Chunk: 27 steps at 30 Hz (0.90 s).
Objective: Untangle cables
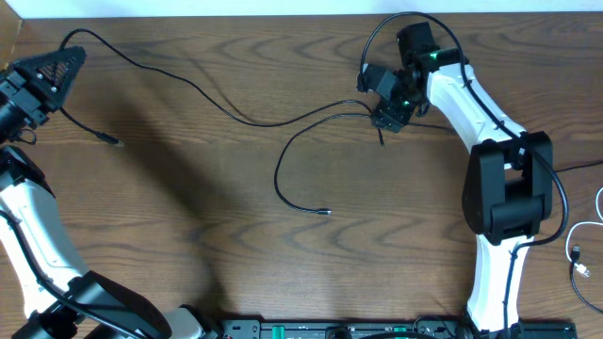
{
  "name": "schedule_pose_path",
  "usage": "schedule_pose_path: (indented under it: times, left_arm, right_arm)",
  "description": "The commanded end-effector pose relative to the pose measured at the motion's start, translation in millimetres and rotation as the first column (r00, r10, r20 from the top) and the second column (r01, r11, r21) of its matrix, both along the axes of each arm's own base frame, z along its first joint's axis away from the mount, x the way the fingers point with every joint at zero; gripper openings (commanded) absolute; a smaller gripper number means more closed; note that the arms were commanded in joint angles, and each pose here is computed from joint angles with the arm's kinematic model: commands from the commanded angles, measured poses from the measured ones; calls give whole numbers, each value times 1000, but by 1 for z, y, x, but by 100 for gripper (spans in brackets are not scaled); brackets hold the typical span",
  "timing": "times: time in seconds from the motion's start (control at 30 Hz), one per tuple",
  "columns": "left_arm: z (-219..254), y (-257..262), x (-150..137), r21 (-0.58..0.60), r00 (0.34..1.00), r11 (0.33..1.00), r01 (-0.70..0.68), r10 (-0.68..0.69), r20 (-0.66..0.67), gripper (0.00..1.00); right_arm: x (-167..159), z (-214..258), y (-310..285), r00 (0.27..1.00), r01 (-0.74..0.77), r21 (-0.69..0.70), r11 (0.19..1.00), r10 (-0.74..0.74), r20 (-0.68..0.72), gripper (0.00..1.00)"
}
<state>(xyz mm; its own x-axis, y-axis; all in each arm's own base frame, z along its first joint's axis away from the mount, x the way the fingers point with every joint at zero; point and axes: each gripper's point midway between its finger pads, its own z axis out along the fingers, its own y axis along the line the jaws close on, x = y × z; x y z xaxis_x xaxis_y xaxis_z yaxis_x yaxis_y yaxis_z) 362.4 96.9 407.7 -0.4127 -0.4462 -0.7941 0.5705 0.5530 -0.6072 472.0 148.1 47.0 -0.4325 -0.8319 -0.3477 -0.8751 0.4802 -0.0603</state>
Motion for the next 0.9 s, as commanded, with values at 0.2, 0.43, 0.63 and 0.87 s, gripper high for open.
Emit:
schedule_pose_path:
  times: [0.2,0.43,0.63,0.87]
  left_arm:
    - [-1,-2,0,17,1000,1000,7,-7,13,7]
    - [-1,-2,0,17,1000,1000,7,-7,14,8]
    - [-1,-2,0,17,1000,1000,7,-7,13,7]
    - [-1,-2,0,17,1000,1000,7,-7,13,7]
  right_arm:
    - [-26,-59,13,986,-9,62,998,19,-168,69]
    - [-38,-81,11,970,23,49,999,-10,-245,35]
    - [-48,-81,8,948,98,33,995,-83,-307,1]
    - [-34,-20,-1,932,280,57,958,-257,-257,1]
